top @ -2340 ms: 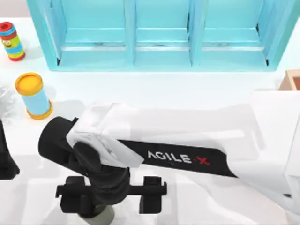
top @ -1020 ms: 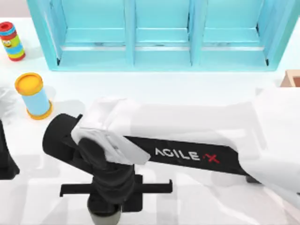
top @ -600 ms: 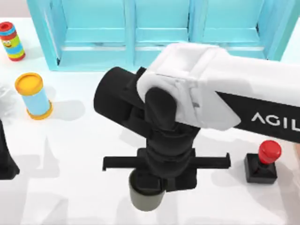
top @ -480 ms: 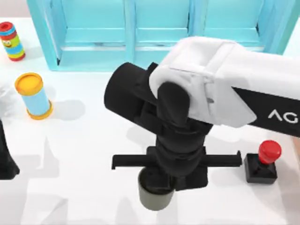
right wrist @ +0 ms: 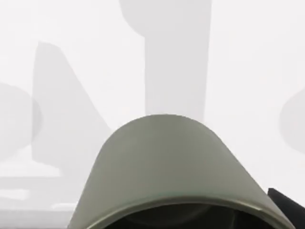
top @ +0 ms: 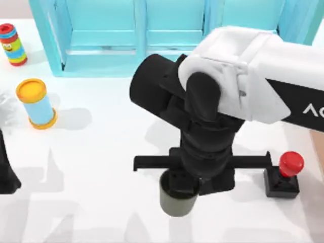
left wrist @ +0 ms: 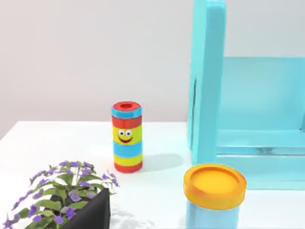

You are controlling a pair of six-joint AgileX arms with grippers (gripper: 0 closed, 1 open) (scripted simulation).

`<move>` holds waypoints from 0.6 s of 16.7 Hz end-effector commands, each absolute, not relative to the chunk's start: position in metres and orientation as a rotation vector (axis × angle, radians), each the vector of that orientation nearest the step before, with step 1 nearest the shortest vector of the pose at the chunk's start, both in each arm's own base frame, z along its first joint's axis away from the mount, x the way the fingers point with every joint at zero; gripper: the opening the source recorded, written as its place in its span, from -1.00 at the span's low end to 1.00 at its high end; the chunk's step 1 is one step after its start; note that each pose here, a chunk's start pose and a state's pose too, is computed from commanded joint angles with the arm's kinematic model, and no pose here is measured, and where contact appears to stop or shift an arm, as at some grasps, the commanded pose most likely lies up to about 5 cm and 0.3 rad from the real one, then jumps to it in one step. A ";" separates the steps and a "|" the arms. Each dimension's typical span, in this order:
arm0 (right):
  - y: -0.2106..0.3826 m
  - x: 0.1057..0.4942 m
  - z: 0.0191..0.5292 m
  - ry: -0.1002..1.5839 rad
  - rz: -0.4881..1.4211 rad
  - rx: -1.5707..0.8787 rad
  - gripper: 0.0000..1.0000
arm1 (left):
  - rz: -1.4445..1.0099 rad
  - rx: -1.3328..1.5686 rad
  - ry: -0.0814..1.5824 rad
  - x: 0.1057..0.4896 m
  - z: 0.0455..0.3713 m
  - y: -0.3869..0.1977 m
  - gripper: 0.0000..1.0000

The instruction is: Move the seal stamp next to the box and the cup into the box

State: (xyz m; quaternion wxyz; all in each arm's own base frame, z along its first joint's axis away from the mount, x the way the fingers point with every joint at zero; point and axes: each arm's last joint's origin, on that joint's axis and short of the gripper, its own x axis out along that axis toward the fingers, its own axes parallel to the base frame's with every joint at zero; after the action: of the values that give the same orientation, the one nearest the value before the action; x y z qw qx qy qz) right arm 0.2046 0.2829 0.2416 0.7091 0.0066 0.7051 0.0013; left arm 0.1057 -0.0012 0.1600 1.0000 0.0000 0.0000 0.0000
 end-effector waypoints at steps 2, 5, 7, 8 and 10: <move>0.259 0.225 0.244 1.559 0.008 0.020 -1.00 | 0.000 0.000 0.000 0.106 0.160 -0.001 1.00; 0.200 0.263 0.246 1.551 0.009 0.019 -1.00 | 0.000 0.000 0.000 0.106 0.160 -0.001 1.00; 0.145 0.284 0.245 1.550 0.002 0.011 -1.00 | 0.000 0.000 0.000 0.106 0.160 -0.001 1.00; 0.115 0.291 0.245 1.550 -0.003 0.006 -1.00 | 0.000 0.000 0.000 0.106 0.160 -0.001 1.00; 0.052 0.294 0.244 1.547 -0.011 -0.003 -1.00 | 0.000 0.000 0.000 0.106 0.160 -0.001 1.00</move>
State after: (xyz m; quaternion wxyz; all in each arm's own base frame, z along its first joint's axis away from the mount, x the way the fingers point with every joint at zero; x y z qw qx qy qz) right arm 0.2941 0.0523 0.2437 0.7153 -0.0014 0.6988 -0.0049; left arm 0.1057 -0.0012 0.1600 1.0000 0.0000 0.0000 0.0000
